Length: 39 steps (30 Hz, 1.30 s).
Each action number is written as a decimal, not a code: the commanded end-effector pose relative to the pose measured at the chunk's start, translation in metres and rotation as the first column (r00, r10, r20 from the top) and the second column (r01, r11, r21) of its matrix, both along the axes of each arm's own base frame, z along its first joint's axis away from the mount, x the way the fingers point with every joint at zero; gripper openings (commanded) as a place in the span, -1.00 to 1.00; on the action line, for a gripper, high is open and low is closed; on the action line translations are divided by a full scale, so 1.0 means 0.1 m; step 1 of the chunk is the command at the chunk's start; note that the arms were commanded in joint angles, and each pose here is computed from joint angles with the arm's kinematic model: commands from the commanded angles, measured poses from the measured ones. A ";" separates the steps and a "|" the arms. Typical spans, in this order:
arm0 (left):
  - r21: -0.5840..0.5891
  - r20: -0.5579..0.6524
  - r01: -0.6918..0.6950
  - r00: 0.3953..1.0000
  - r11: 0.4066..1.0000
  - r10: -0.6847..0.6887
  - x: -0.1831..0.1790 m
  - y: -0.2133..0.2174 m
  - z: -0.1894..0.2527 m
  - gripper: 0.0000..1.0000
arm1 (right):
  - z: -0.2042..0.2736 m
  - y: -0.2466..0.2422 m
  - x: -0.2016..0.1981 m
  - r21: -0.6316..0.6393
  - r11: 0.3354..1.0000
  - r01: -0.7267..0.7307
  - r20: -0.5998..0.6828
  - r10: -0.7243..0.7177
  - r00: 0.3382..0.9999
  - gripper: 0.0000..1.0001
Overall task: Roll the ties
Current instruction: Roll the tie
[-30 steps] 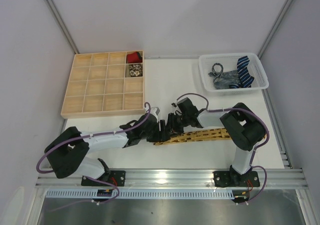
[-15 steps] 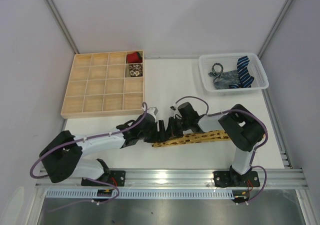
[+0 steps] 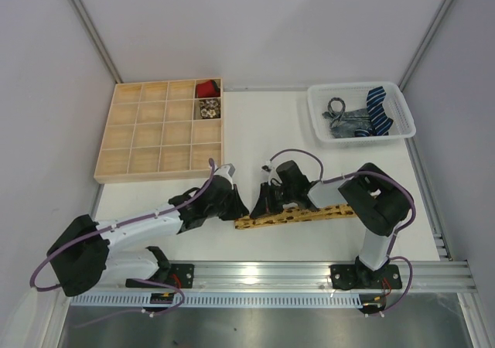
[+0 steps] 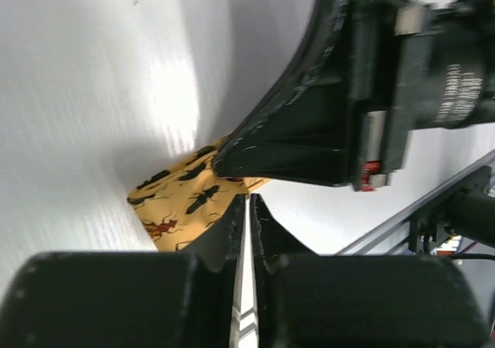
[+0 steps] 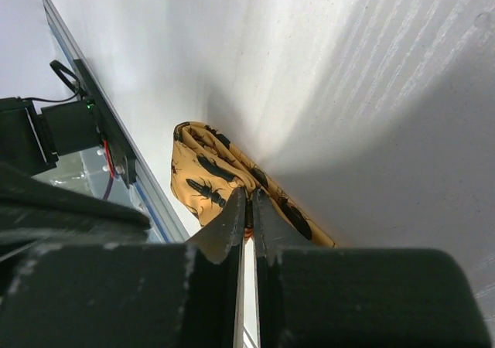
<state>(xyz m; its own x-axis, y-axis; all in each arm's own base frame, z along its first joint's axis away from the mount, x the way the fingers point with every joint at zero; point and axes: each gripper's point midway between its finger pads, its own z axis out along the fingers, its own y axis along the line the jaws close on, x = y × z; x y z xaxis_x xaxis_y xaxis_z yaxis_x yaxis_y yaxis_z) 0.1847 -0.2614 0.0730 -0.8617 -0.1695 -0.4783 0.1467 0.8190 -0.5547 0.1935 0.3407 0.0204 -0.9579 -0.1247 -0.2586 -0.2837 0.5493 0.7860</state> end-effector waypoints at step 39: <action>0.007 -0.164 0.002 0.987 1.000 0.000 -0.25 0.04 -0.61 -0.99 | 0.46 -0.12 0.12 -0.134 0.991 -0.017 0.110 0.032 0.993 -0.42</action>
